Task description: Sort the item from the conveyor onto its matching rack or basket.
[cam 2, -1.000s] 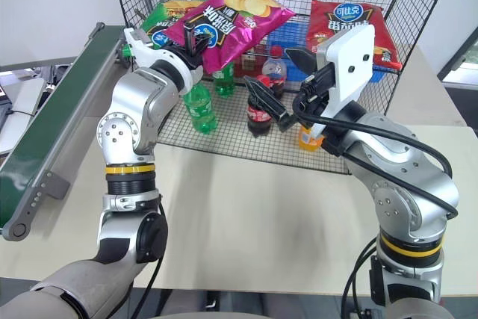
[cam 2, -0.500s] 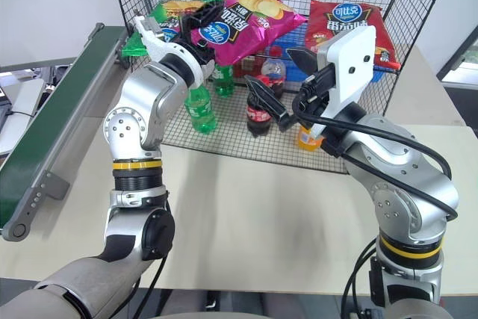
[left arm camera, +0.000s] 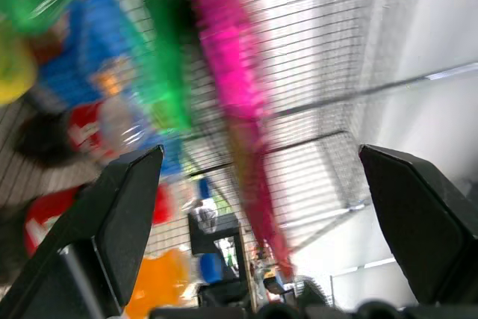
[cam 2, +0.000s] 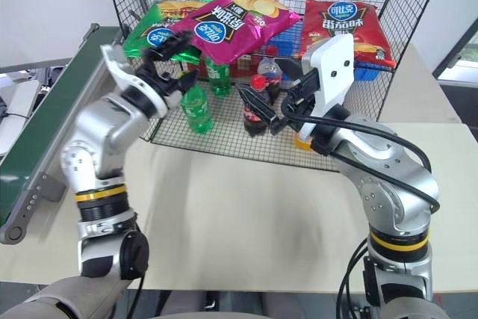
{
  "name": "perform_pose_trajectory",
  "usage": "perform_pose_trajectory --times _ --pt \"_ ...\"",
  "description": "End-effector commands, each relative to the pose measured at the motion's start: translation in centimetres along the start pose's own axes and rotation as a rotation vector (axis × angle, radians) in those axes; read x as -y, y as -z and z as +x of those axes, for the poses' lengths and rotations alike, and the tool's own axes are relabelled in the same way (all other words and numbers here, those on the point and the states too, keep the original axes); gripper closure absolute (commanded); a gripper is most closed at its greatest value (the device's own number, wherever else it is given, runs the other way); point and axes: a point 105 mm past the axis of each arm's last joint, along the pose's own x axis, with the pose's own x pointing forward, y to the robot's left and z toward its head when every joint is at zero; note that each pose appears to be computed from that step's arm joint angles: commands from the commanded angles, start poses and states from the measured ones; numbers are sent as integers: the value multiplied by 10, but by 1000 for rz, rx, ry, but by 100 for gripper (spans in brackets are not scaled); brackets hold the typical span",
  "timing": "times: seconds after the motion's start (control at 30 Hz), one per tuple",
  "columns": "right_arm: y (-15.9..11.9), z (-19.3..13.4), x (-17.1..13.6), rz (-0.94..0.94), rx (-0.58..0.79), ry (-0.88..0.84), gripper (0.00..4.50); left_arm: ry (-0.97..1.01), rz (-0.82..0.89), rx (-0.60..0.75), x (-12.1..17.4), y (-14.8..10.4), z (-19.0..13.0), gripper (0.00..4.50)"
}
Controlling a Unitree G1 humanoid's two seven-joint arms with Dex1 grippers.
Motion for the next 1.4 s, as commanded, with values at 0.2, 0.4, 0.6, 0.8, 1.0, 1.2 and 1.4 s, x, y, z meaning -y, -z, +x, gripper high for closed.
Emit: perform_pose_trajectory --times 0.2,0.4,0.6,0.8,1.0,1.2,1.4 --pt "-11 21 -1 -97 67 -47 0 92 218 -18 38 -11 -15 2" --pt "-7 40 -4 -363 68 -81 0 93 782 -147 53 -21 -30 2" --pt "-11 58 -6 -653 119 -91 0 173 1164 -302 50 -14 -40 2" --pt "-12 73 -7 -784 157 -92 0 188 1269 -372 31 -21 -51 2" --pt "-11 85 -1 -865 175 -81 79 181 1215 -356 25 -27 -61 0" --pt "-10 88 2 -931 195 -70 288 179 1202 -339 24 -27 -66 0" --pt "-13 85 5 -996 222 -62 449 174 1201 -336 22 -28 -68 0"
